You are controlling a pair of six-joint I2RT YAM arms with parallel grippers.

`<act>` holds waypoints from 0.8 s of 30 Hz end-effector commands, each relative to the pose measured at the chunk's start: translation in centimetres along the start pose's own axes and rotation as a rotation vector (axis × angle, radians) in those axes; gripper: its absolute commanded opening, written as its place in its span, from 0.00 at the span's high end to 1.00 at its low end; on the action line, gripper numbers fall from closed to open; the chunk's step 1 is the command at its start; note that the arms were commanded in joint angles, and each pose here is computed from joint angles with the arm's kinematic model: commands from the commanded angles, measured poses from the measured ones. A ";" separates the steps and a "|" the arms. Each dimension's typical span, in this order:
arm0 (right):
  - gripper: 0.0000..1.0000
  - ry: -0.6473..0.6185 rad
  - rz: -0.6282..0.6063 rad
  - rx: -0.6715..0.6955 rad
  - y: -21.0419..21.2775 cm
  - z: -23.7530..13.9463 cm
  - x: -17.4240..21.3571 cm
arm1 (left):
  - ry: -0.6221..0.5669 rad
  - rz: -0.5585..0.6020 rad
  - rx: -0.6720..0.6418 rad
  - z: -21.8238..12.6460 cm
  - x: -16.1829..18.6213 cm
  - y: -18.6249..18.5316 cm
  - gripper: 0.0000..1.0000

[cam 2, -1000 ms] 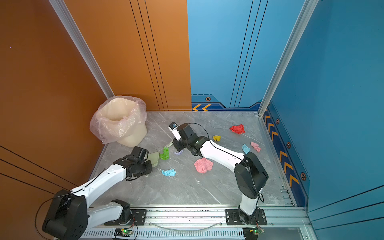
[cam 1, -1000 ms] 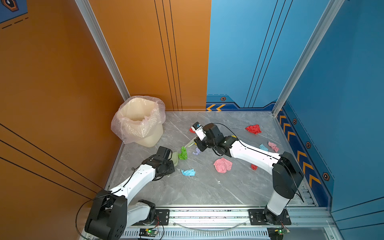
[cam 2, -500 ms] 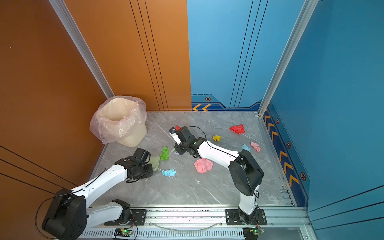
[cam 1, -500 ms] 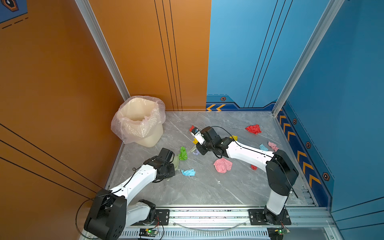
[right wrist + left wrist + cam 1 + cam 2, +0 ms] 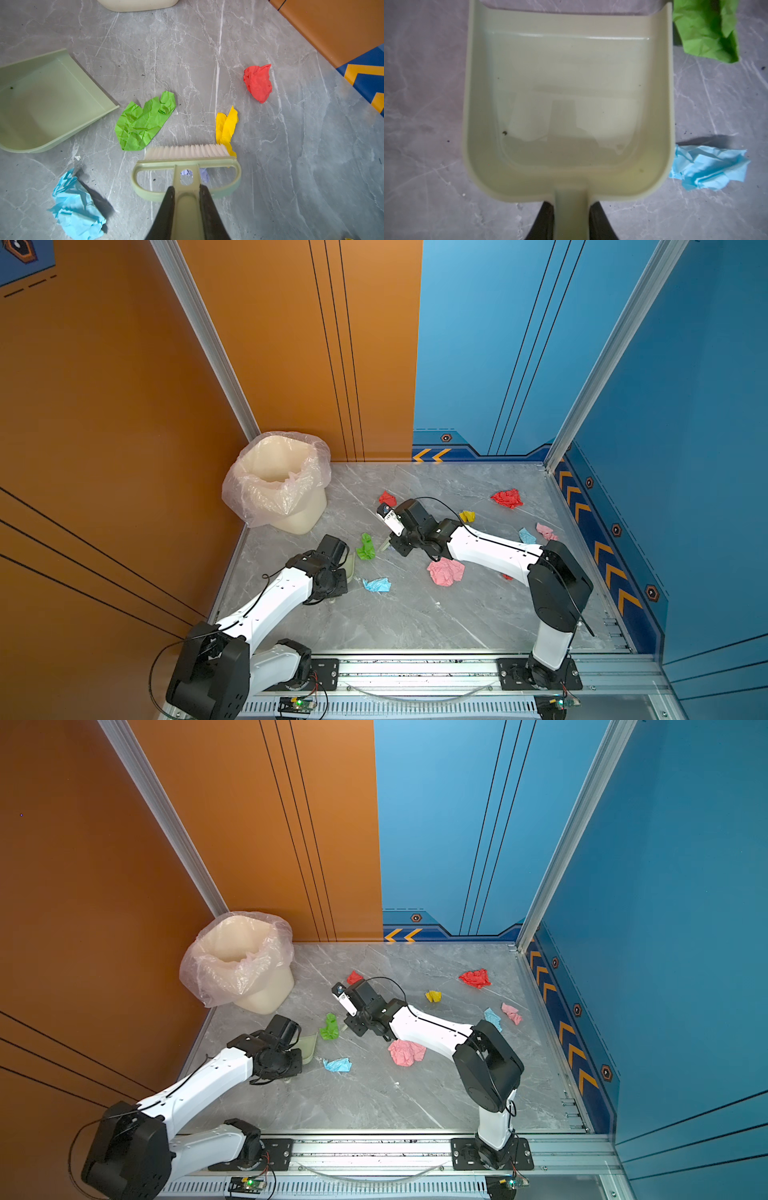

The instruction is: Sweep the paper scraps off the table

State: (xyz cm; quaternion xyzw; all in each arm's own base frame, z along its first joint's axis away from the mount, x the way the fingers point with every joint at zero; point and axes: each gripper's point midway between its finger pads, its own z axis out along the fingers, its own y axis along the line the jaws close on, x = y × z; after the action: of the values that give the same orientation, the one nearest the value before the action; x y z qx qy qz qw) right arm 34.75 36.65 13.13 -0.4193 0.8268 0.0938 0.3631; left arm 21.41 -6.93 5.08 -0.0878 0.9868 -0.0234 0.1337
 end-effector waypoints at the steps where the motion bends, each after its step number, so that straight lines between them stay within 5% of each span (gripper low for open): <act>1: 1.00 -0.001 -0.018 0.017 0.0 0.3 -0.7 | 0.014 0.043 0.015 -0.6 0.0 -0.7 0.94; 24: 1.00 0.001 -0.045 -0.008 0.9 2.6 -2.1 | 0.089 0.134 0.020 0.4 1.4 -2.1 0.96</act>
State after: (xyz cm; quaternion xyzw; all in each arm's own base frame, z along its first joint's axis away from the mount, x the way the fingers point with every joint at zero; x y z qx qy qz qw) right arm 35.61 39.60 12.58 -0.4335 0.8181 0.0972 0.3651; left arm 20.51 -8.62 3.94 -0.0365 0.9943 -0.0246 0.0976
